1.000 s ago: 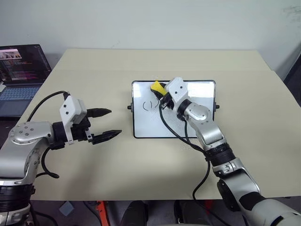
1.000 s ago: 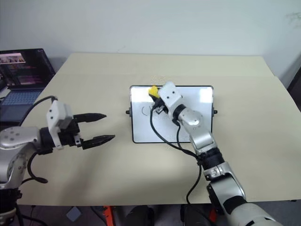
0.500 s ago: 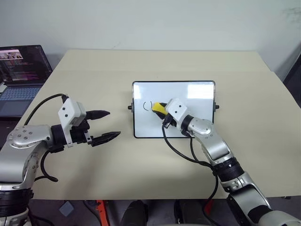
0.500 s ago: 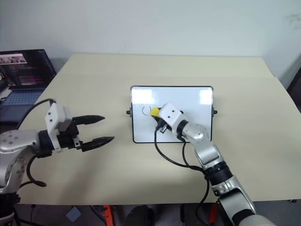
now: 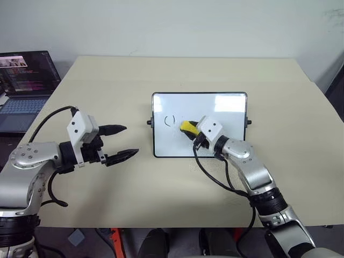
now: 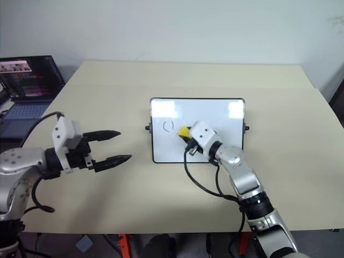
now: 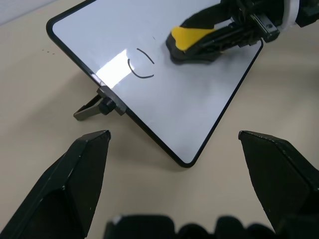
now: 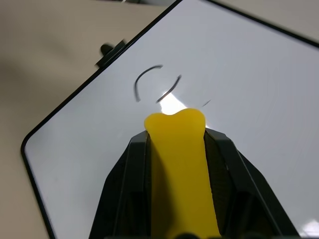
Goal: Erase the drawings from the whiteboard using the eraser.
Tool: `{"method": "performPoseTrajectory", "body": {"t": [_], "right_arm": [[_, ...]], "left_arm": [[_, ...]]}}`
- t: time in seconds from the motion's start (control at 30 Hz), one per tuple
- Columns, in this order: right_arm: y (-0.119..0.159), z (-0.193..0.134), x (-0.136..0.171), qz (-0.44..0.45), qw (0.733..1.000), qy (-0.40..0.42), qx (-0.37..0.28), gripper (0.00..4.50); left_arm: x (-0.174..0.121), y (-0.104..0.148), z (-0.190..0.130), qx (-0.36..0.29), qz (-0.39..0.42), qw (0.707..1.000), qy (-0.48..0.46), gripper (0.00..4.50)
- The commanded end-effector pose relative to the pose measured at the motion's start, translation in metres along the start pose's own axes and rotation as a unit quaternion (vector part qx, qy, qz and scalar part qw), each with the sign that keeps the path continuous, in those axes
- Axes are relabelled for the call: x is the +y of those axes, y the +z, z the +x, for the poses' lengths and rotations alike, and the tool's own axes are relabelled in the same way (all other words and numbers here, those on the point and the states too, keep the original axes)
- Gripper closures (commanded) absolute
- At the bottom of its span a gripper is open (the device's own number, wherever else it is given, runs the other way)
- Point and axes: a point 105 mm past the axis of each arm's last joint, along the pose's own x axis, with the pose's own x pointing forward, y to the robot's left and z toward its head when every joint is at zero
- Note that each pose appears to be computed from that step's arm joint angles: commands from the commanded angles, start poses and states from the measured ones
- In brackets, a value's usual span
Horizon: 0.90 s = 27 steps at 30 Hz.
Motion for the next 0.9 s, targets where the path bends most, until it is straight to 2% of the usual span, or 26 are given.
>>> {"method": "performPoseTrajectory", "body": {"t": [0.03, 0.17, 0.37, 0.63, 0.9], "right_arm": [[0.043, 0.001, -0.015, 0.0, 0.997, -0.03, -0.071, 3.32], [0.066, 0.007, -0.02, 0.003, 0.994, -0.046, -0.102, 3.32], [0.071, 0.016, -0.02, -0.001, 0.993, -0.046, -0.108, 3.32], [0.061, 0.034, -0.015, -0.008, 0.995, -0.034, -0.096, 3.32], [0.032, 0.055, -0.007, -0.023, 0.998, -0.018, -0.059, 3.32]], "left_arm": [[0.0, 0.009, 0.001, -0.015, 0.013, 1.0, -0.004, 0.0], [0.0, 0.008, 0.001, -0.015, 0.012, 1.0, -0.006, 0.0], [0.0, 0.009, 0.0, -0.013, 0.014, 1.0, -0.006, 0.0], [-0.001, 0.009, 0.0, -0.011, 0.015, 1.0, -0.008, 0.0], [-0.002, 0.009, -0.002, -0.009, 0.015, 1.0, -0.007, 0.0]]}}
